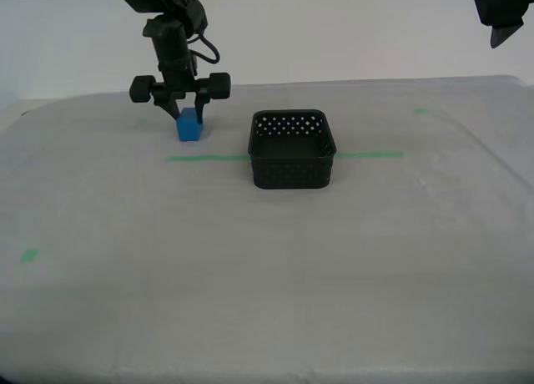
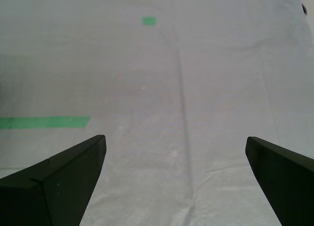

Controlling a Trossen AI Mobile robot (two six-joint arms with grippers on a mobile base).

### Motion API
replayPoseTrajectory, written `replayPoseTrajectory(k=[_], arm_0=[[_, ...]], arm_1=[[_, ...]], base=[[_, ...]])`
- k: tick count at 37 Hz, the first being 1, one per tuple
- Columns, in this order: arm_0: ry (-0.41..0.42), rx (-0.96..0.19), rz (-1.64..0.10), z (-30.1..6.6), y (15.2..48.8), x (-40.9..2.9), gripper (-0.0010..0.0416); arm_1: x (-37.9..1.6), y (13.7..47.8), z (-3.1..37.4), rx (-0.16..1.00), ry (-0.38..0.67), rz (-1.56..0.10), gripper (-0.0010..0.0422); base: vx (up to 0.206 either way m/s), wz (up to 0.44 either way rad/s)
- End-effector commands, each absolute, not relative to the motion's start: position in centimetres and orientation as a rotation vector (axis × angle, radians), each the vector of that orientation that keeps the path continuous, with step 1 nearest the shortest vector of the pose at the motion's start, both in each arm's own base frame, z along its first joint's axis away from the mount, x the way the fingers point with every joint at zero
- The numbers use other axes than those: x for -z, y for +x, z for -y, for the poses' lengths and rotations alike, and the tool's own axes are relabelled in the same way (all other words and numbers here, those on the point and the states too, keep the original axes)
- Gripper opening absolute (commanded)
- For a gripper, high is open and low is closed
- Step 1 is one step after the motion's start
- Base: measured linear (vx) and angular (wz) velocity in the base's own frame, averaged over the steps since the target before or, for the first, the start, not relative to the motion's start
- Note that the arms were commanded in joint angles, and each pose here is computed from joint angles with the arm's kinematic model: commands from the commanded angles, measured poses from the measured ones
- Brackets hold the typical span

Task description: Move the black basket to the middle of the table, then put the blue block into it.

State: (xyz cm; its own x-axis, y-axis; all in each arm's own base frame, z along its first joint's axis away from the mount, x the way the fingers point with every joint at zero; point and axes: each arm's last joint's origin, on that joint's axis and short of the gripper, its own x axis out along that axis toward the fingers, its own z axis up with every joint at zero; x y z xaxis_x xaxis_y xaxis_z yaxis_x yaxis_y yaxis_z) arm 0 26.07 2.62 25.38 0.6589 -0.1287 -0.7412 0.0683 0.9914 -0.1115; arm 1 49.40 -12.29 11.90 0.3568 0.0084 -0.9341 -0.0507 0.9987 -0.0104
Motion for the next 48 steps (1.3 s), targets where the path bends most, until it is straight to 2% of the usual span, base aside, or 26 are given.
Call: replayPoseTrajectory(k=[1, 11, 20, 48], arm_0=[[-0.077, 0.114, -0.843, -2.6, 26.1, -25.4, 0.0399], [-0.078, 0.114, -0.842, -2.6, 26.1, -25.4, 0.0398], [-0.078, 0.114, -0.842, -2.6, 26.1, -25.4, 0.0398], [-0.078, 0.114, -0.842, -2.6, 26.1, -25.4, 0.0399]], arm_1=[[-12.7, 49.3, 12.5, -0.044, -0.049, -1.209, -0.0002], [-15.0, 48.7, 14.1, -0.065, -0.021, -1.209, -0.0001], [-16.9, 47.5, 16.5, -0.074, -0.041, -1.189, -0.0001], [-18.7, 42.0, 26.9, 0.057, -0.043, -1.171, 0.0]], base=[[0.0, 0.0], [0.0, 0.0], [0.0, 0.0], [0.0, 0.0]])
